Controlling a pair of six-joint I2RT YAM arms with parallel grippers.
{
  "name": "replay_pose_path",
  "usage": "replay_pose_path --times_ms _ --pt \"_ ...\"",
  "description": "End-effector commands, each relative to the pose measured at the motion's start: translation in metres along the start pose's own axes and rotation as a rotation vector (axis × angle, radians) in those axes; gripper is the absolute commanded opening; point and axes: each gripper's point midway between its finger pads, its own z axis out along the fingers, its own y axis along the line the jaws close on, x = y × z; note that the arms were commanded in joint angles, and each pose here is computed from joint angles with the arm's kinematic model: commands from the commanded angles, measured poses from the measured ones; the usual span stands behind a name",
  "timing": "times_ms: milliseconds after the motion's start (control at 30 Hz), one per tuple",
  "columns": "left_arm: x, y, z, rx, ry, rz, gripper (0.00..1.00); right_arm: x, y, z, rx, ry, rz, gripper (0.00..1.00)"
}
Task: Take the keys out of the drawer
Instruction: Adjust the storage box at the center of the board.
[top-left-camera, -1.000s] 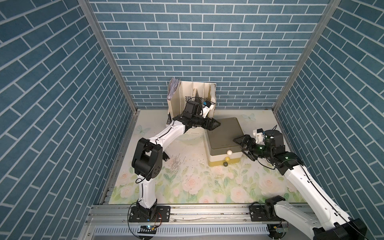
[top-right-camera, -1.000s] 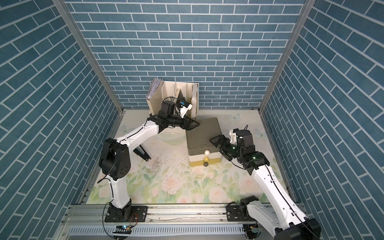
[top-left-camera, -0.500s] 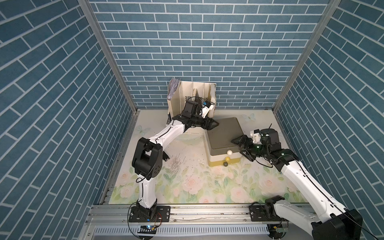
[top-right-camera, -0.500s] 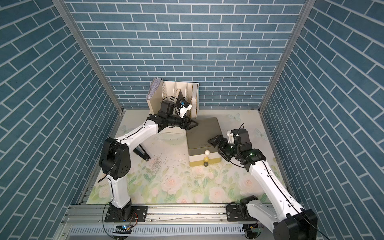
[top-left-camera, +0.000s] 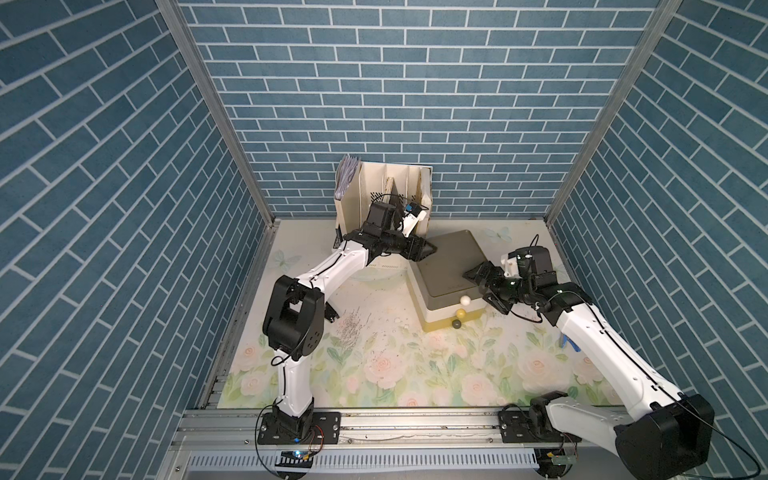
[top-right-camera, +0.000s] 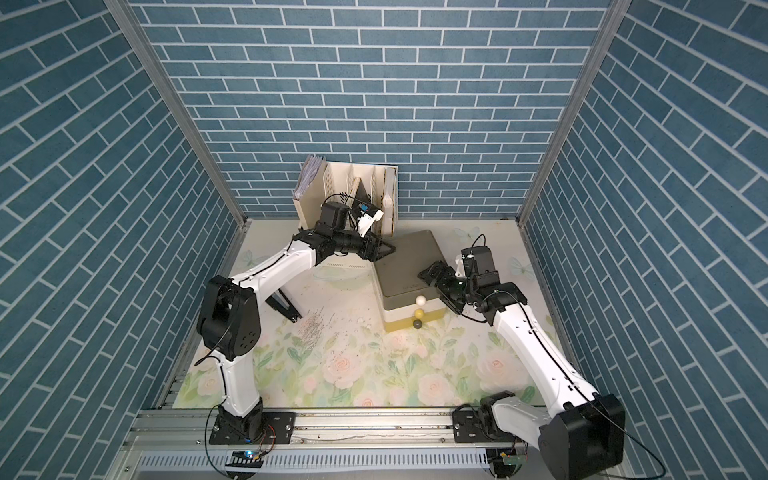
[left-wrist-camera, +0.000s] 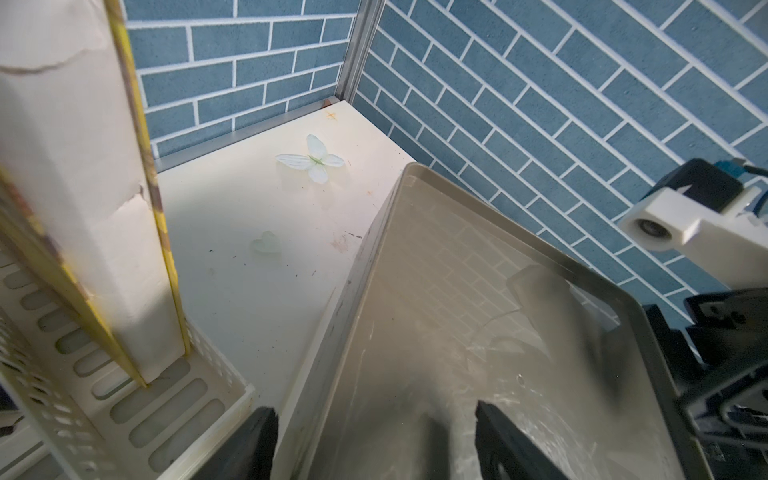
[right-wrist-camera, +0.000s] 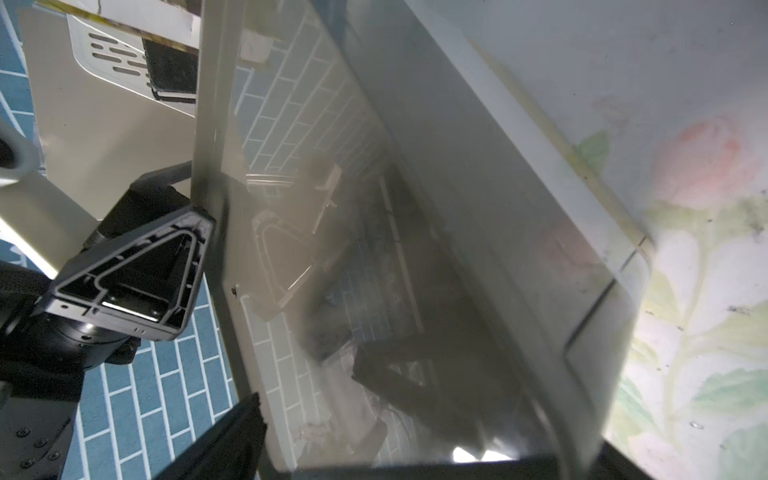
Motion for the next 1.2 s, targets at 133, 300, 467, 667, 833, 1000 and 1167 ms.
replay_pose_path --times_ms 133,300,467,667,833,1000,1167 --pt "0.024 -0.031 -0.005 0.102 0.075 -0.042 0.79 -0.050 0.041 -0.012 -0.092 -0.172 -0.201 1.00" --pt "0.029 -0.033 -0.007 0.103 0.082 -0.050 0.79 -0.060 0.032 -0.009 -0.071 -0.175 -0.218 1.00" --pt "0.030 -0.039 -0.011 0.111 0.084 -0.050 0.79 -0.068 0.031 -0.008 -0.067 -0.182 -0.243 1.00" --pt "0.034 -0.048 -0.014 0.121 0.095 -0.051 0.79 -0.067 0.035 -0.002 -0.090 -0.158 -0.270 1.00" --pt "0.041 -0.055 -0.017 0.120 0.105 -0.051 0.80 -0.066 0.034 0.002 -0.090 -0.143 -0.288 1.00" --pt "0.049 -0.059 -0.022 0.110 0.114 -0.054 0.79 -0.066 0.035 0.007 -0.099 -0.125 -0.302 1.00" --pt "0.055 -0.059 -0.027 0.095 0.121 -0.059 0.80 -0.065 0.037 0.011 -0.113 -0.113 -0.313 1.00"
